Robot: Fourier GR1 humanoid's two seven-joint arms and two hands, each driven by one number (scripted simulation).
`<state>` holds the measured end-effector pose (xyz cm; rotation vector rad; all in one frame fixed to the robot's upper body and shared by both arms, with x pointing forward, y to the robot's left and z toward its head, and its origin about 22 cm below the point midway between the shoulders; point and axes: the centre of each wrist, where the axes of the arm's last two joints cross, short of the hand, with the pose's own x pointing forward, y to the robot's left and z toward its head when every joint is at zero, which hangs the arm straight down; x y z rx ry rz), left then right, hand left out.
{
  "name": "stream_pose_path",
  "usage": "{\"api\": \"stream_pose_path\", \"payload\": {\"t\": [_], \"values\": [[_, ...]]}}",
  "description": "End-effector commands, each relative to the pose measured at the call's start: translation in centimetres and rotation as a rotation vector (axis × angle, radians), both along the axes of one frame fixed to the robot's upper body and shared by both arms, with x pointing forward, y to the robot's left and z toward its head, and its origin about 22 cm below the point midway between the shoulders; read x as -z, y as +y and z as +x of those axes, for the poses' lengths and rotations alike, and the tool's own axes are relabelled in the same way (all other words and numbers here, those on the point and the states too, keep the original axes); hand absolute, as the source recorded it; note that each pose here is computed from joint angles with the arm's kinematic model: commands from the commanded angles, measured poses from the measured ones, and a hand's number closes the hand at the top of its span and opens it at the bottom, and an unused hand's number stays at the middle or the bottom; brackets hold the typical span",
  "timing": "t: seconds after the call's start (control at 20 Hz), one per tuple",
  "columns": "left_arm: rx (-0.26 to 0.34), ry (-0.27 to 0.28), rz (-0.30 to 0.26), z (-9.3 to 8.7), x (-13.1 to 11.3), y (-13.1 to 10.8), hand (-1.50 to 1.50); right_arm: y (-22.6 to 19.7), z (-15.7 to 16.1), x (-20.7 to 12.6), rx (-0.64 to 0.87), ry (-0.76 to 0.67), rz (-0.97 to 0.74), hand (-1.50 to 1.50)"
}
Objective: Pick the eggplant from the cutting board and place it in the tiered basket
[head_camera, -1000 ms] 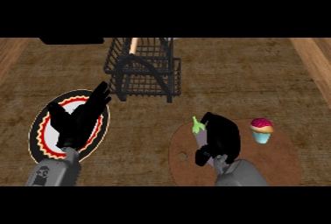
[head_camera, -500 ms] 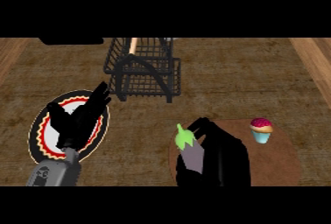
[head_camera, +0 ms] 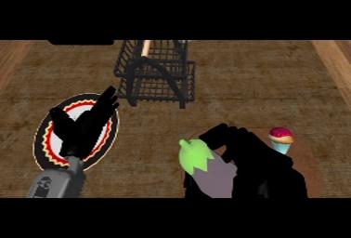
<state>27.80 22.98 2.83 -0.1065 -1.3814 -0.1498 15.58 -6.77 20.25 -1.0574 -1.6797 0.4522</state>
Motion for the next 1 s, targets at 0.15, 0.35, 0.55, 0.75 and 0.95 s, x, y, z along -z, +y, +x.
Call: {"api": "stream_pose_path", "payload": {"t": [0.15,0.35,0.55,0.75,0.95], "values": [[0.026,-0.009,0.008,0.9,0.1,-1.1,0.00,1.5,3.7,-3.5,0.142,0.111,-0.023,1.50],[0.032,0.001,-0.004,0.2,0.5,-1.4,0.00,1.9,6.8,-6.0,0.163,0.129,-0.047,1.50],[0.012,-0.014,0.015,0.7,0.1,0.1,0.00,2.3,9.8,-9.5,0.164,0.128,0.014,1.50],[0.049,-0.034,-0.011,0.9,-0.3,-2.4,0.00,4.3,14.0,-10.0,0.207,0.148,0.046,1.50],[0.034,-0.005,-0.020,0.6,0.7,-2.3,0.00,4.8,17.9,-10.2,0.207,0.161,0.064,1.50]]}}
